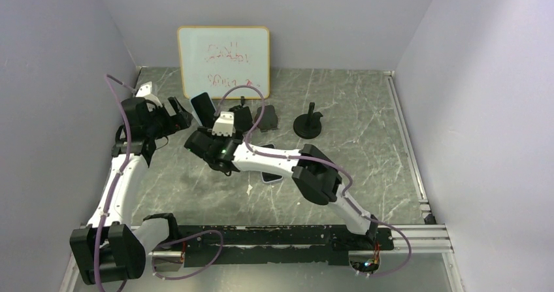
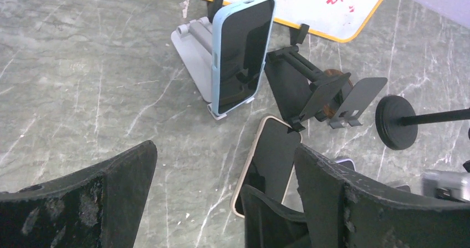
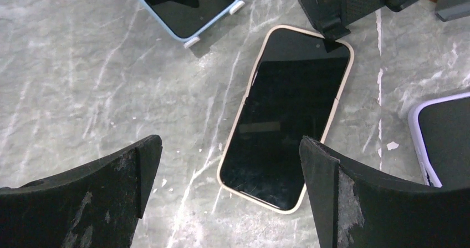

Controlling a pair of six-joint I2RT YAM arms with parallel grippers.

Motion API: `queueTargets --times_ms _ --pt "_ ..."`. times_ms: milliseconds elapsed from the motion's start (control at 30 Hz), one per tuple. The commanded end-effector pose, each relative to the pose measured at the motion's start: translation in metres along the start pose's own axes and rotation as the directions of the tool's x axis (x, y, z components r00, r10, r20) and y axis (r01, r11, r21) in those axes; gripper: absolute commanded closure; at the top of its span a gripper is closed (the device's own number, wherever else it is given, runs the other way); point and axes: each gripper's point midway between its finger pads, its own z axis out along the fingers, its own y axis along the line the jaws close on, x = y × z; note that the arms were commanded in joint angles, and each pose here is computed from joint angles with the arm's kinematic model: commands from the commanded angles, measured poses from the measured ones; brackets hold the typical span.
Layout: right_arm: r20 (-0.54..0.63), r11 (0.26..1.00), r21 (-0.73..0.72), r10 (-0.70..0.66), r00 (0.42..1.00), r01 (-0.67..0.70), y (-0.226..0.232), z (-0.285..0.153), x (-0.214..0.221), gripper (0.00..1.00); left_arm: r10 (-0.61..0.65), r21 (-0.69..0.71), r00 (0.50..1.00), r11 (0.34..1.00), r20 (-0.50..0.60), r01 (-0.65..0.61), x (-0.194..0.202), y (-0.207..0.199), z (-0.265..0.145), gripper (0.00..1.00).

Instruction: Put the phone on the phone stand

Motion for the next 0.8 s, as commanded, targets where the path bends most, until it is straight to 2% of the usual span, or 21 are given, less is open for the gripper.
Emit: queueTargets --times_ms 0,333,633,767 --pt "-0.016 0.985 0.160 -0.069 0.997 0.071 -0.032 0.011 0.016 0.00 0.008 0.064 0.998 0.998 0.057 -0.012 -0.019 -0.015 -0.007 0.02" --pt "-0.020 0.974 0.195 -0.109 0.994 0.111 -0.039 0.017 0.024 0.00 0.010 0.137 0.999 0.991 0.045 -0.016 -0.015 -0.028 -0.010 0.02" --pt "-0.026 0.988 0.130 -0.076 0.997 0.078 -0.027 0.024 0.033 0.00 0.030 0.144 0.998 0.989 0.049 -0.037 -0.014 -0.030 -0.010 0.02" --pt "-0.007 0.993 0.104 -0.061 0.998 0.061 -0.020 0.026 0.031 0.00 0.034 0.148 0.998 0.988 0.048 -0.040 -0.014 -0.031 -0.009 0.05"
